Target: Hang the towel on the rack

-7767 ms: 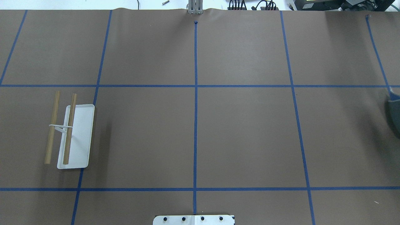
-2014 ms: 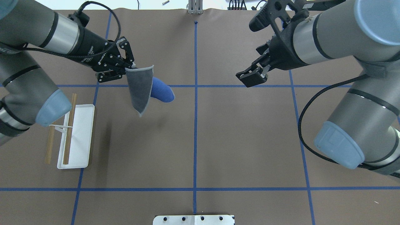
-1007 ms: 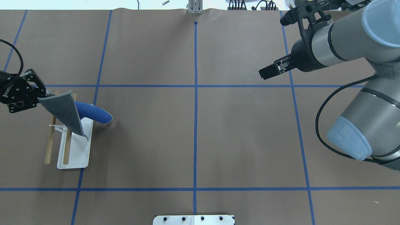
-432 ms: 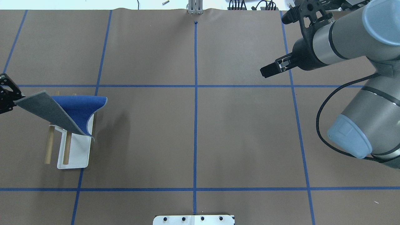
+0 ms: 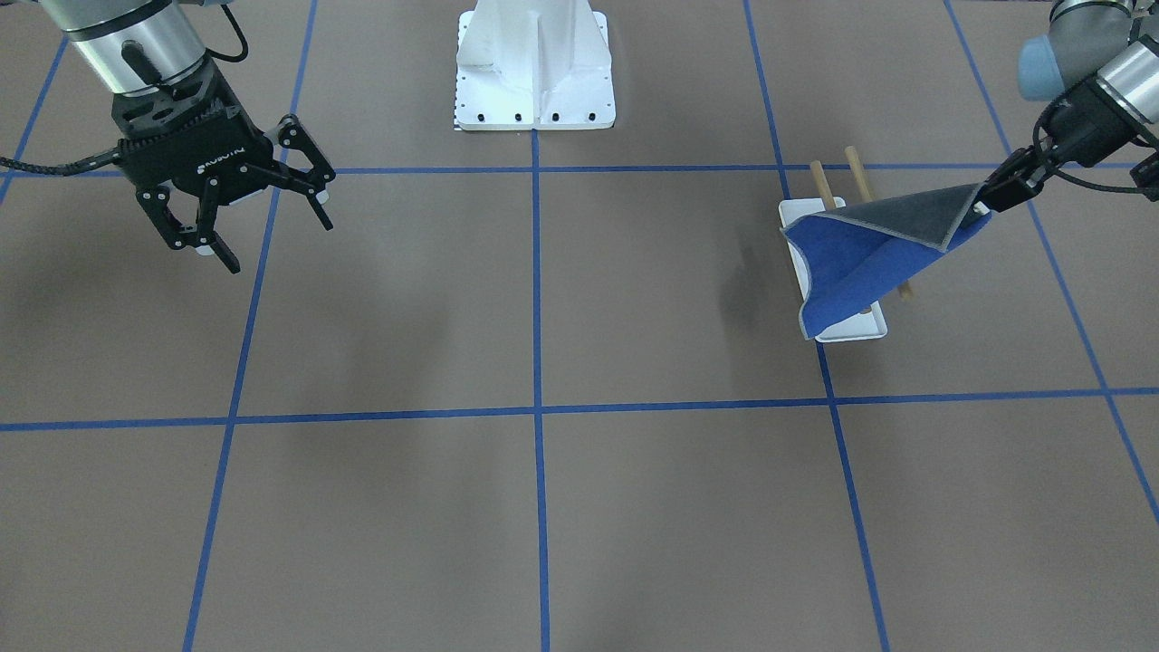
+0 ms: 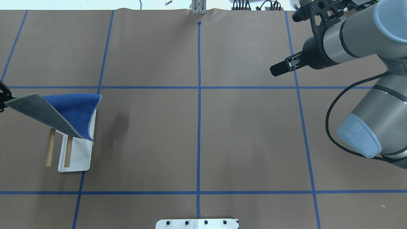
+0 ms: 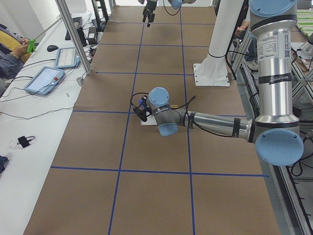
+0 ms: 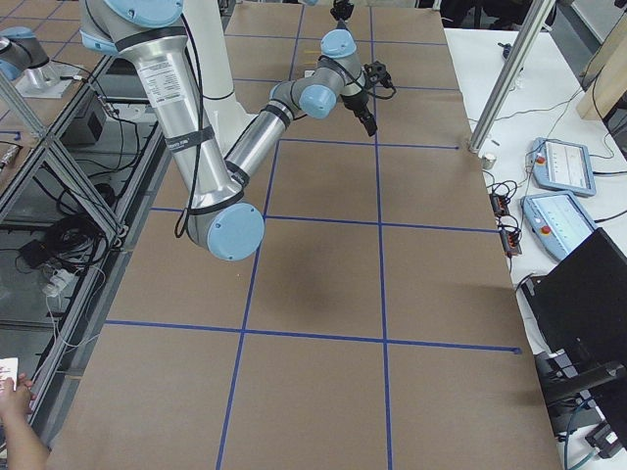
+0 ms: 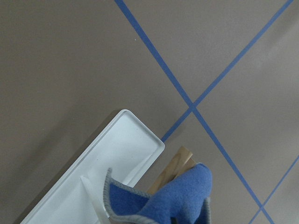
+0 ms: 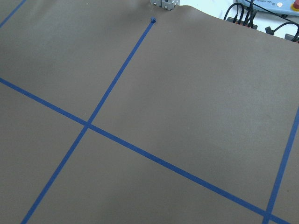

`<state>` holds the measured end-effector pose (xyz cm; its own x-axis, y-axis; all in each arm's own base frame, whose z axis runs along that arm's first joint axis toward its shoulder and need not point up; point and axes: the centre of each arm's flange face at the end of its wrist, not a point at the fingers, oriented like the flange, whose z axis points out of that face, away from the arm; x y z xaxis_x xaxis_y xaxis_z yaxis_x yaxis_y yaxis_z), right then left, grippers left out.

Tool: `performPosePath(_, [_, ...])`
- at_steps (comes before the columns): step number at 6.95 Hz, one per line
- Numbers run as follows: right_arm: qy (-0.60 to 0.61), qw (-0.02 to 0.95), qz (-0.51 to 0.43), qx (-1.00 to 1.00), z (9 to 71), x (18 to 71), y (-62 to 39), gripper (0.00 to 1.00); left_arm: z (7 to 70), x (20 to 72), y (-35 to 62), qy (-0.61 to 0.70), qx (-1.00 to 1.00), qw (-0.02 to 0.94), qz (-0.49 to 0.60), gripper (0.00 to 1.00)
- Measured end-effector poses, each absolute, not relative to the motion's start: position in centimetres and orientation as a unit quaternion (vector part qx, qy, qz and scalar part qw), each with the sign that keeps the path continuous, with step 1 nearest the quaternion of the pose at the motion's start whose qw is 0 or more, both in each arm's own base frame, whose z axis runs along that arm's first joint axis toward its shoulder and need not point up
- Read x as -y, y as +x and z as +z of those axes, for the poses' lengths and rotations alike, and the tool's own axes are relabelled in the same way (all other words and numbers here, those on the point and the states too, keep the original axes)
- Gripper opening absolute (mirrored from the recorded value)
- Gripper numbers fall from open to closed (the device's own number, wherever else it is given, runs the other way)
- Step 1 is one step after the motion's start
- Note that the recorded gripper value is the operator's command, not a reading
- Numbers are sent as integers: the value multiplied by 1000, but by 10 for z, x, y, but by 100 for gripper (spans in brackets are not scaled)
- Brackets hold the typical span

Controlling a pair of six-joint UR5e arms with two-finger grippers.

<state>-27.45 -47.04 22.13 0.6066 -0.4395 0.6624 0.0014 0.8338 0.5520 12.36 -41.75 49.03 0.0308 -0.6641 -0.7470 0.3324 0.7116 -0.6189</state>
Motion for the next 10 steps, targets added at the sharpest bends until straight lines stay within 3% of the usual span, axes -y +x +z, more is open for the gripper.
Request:
performPosePath(1, [254, 862, -126, 421, 227, 474, -275, 100, 494, 416, 119, -136, -602, 703, -355, 8])
performPosePath(3, [247, 868, -121, 414, 237, 481, -276, 100, 499, 416, 117, -138, -601, 703, -356, 89])
performPosePath(4, [243, 871, -119, 411, 242, 486, -276, 100, 505, 416, 116, -139, -597, 703, -360, 97])
performPosePath(10, [207, 889, -97, 397, 283, 524, -255, 100, 541, 426, 89, -98, -582, 715, -374, 98])
